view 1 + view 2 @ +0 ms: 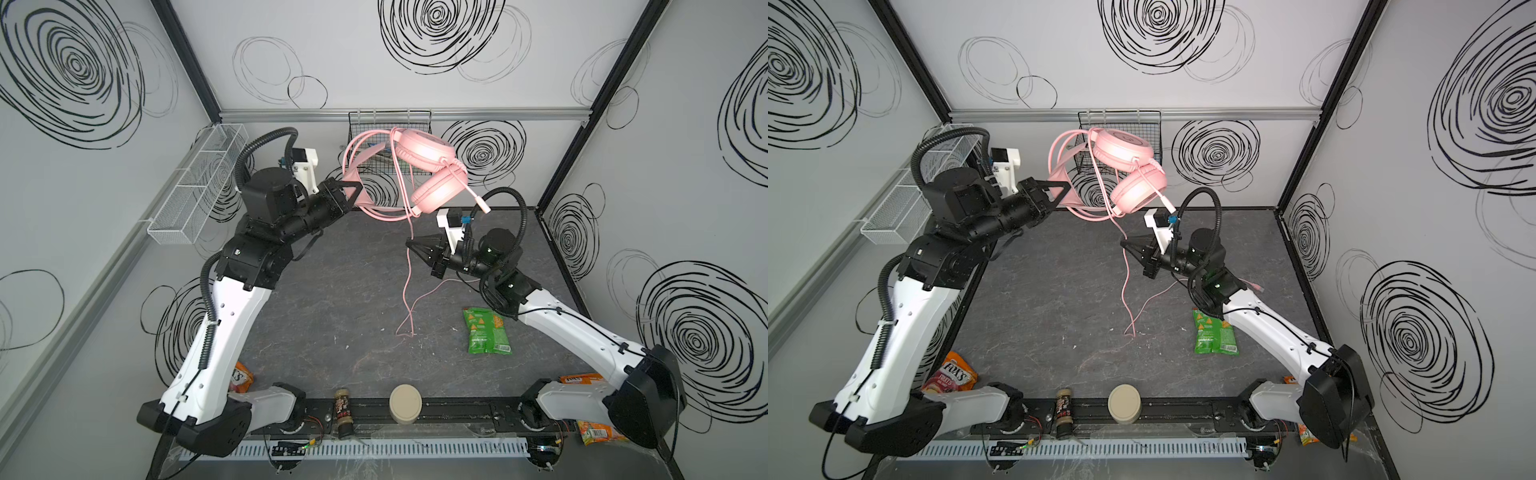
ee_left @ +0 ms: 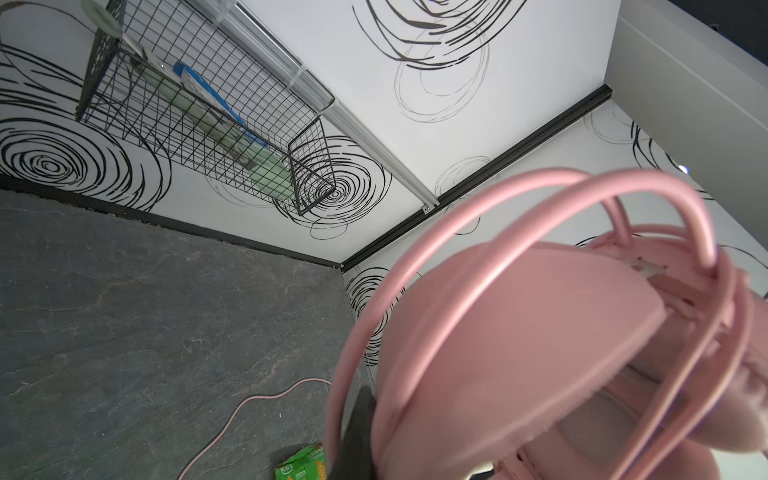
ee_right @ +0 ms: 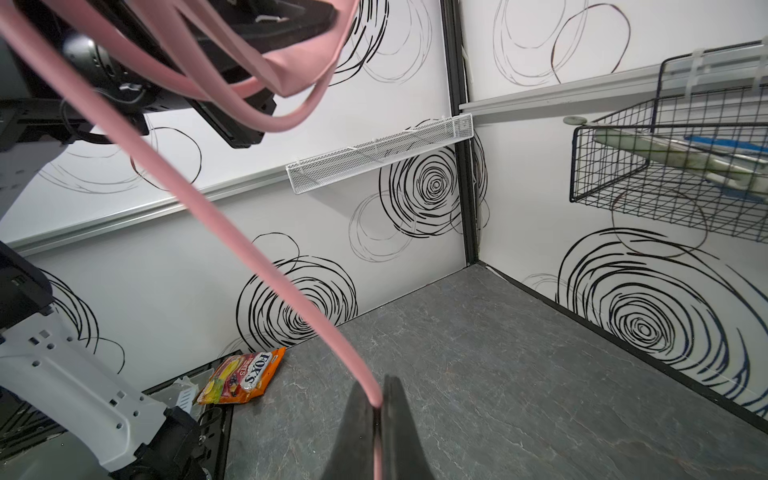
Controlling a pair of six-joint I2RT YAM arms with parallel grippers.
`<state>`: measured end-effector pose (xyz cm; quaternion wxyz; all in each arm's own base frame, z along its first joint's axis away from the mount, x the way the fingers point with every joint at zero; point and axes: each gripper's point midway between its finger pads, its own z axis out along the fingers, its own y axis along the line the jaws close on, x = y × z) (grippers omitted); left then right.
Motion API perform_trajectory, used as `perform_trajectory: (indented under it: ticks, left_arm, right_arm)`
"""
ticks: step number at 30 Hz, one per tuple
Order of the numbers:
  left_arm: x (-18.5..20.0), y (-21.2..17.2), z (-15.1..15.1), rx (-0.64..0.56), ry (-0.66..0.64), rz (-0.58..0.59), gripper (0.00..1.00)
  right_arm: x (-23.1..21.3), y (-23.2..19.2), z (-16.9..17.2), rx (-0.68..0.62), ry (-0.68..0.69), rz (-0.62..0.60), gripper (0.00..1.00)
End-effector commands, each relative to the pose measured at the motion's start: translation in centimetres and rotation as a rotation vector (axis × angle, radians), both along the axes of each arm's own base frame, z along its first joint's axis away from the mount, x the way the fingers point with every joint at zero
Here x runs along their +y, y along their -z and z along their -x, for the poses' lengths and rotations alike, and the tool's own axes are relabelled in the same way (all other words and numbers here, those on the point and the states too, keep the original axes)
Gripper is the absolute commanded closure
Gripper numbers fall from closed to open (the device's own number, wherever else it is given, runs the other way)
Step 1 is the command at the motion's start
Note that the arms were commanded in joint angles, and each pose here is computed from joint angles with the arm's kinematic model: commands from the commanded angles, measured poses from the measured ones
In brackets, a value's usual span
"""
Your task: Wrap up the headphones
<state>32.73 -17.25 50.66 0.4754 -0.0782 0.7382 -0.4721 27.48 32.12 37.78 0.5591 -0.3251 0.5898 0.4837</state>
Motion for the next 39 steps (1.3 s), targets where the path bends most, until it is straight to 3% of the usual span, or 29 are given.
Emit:
perform_trajectory:
  ticks: [1, 11, 23, 29, 33, 39]
  left_arm:
    - [0.5, -5.7, 1.2, -0.165, -0.032, 0.066, 1.0]
    - [-0.7, -7.8, 0.6, -0.19, -0.033, 0.074, 1.0]
    - [0.1, -9.0, 0.7, -0.17, -0.112, 0.018, 1.0]
    - [-0.5, -8.6, 0.5, -0.168, -0.1, -0.006, 1.0]
    - [-1.1, -8.0, 0.3, -0.153, -0.076, -0.017, 1.0]
    - [-1.8, -7.4, 0.1, -0.117, -0.048, -0.003, 1.0]
  right_arm:
    - [-0.3, -0.5, -0.3, 0.04, -0.003, -0.044, 0.89]
    - [0.4, -1.3, 0.7, 0.032, -0.073, -0.071, 0.73]
    - [1.3, -2.9, 1.6, -0.005, -0.124, -0.096, 0.42]
    - [2.7, -1.3, 2.3, 0.028, -0.176, -0.096, 0.29]
    - [3.8, -0.8, 2.4, 0.015, -0.207, -0.099, 0.24]
    - [4.6, 0.2, 1.5, 0.016, -0.198, -0.094, 0.24]
